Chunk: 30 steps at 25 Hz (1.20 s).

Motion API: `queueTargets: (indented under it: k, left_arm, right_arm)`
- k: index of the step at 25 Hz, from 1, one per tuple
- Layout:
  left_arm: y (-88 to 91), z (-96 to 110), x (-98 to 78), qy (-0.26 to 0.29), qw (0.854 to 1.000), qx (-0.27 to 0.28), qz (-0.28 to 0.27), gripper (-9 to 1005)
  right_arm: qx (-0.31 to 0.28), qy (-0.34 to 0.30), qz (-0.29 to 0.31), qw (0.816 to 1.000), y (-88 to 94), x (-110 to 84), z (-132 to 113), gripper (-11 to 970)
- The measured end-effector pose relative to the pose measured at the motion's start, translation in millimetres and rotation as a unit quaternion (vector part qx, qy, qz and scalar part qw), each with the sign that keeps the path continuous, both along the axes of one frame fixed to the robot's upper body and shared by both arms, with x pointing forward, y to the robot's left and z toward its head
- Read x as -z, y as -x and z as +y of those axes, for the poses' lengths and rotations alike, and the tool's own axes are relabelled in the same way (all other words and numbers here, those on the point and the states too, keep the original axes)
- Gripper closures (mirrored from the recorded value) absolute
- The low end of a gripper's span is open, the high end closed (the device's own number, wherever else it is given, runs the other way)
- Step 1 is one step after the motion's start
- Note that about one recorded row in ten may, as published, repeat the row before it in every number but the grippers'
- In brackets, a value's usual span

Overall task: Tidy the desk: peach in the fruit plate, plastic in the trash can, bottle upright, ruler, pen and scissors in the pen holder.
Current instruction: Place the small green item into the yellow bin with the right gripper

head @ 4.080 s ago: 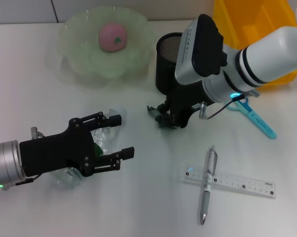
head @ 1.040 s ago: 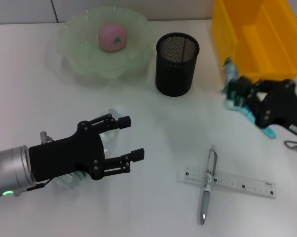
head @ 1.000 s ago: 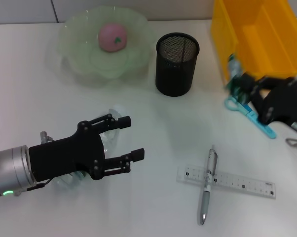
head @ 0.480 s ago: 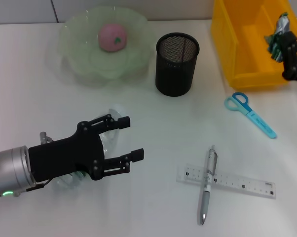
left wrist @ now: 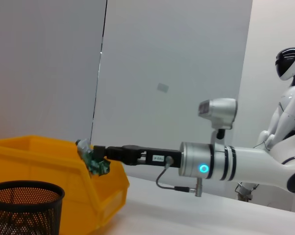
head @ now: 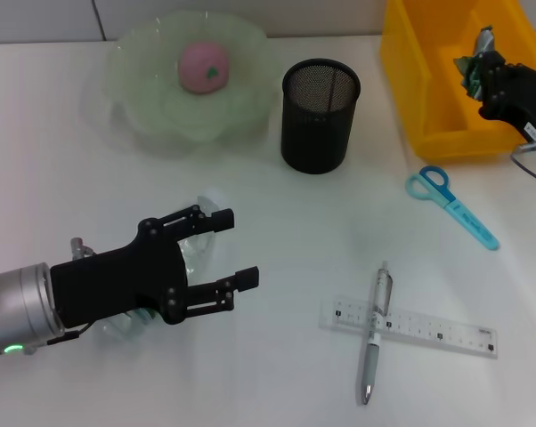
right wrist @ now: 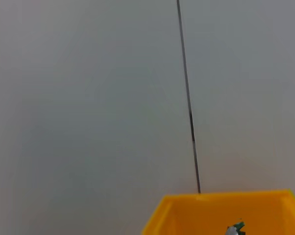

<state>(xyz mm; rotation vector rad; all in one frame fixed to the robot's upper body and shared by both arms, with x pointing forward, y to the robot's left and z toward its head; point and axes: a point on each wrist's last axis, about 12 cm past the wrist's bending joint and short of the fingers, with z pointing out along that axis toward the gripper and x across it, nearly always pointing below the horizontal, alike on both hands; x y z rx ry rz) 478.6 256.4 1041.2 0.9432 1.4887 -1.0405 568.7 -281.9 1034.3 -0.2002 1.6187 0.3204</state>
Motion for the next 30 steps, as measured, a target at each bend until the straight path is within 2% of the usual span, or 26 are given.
queueTargets:
  k: [18, 23, 30]
  left_arm:
    - [-2.1, -1.2, -1.2, -0.001, 1.000, 0.001, -0.007, 199]
    - [-2.2, -1.2, -1.4, 0.000, 1.000, 0.001, -0.008, 199]
    - [-2.1, -1.3, -1.5, 0.000, 1.000, 0.002, -0.008, 199]
  right_arm:
    - [-0.006, 0.001, -0.001, 1.000, -2.3, -1.4, 2.8, 878]
    - [-0.007, -0.001, -0.001, 1.000, -2.5, -1.5, 3.5, 662]
    - [-0.007, -0.002, 0.000, 1.000, -2.5, -1.5, 3.7, 464]
